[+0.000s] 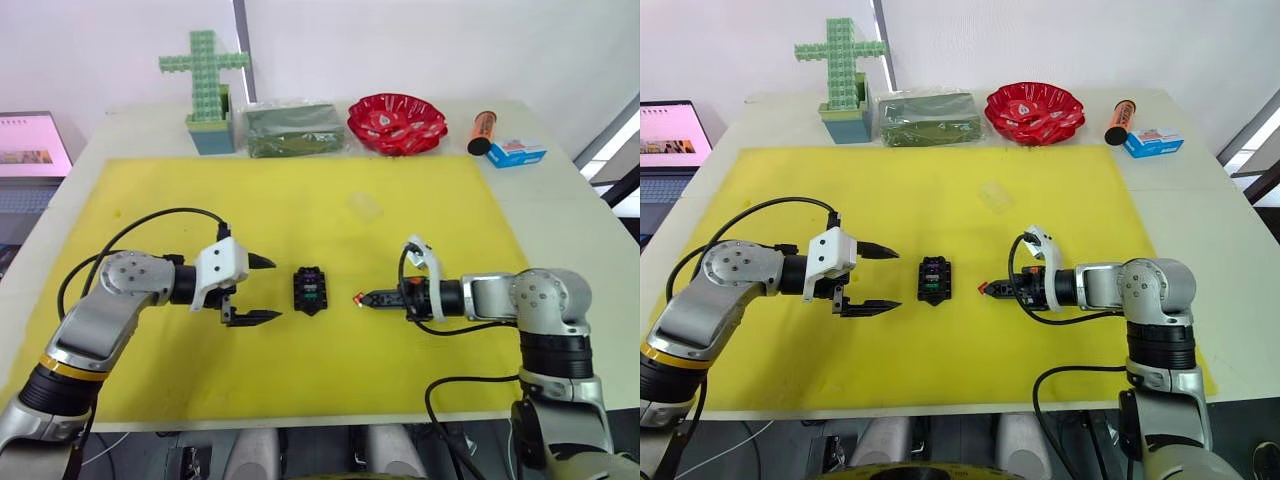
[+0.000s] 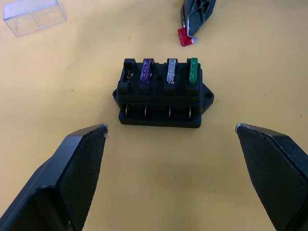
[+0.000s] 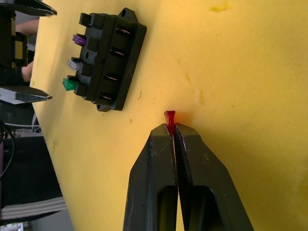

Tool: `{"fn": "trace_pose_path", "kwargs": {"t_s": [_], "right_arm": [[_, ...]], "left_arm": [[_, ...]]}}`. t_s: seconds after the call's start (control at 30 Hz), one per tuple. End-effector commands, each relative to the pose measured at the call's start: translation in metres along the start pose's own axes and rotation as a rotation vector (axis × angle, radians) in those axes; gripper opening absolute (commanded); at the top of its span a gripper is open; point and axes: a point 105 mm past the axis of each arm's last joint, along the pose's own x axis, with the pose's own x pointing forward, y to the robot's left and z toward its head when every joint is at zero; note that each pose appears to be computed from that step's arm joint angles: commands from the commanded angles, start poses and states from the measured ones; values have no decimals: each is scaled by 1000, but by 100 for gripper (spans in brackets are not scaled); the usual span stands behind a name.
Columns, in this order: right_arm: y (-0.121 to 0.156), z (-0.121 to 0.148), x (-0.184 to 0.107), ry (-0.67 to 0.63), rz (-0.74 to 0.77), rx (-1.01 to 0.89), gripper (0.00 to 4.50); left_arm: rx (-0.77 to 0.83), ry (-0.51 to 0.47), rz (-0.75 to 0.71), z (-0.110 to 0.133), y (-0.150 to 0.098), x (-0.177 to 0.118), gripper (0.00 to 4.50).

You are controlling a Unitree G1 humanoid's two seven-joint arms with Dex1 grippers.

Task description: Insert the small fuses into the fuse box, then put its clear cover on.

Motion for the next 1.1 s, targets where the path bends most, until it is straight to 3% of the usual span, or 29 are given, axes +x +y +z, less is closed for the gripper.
{"fn": "trace_pose_path", "kwargs": {"t_s": [0.03,0.53,0.77,1.07,1.1], "right_arm": [[9,-5,-3,20,19,-30,4],[9,-5,-11,40,-11,-38,4],[28,-14,-25,116,46,-159,4],[30,25,-36,19,28,-342,4],[29,28,-37,21,35,-349,26]], "left_arm": [[42,-11,10,8,2,-2,450],[42,-11,18,7,2,-2,450],[42,-9,22,7,3,-2,450],[48,-10,24,9,8,-5,450],[51,-11,24,10,8,-6,450]]}}
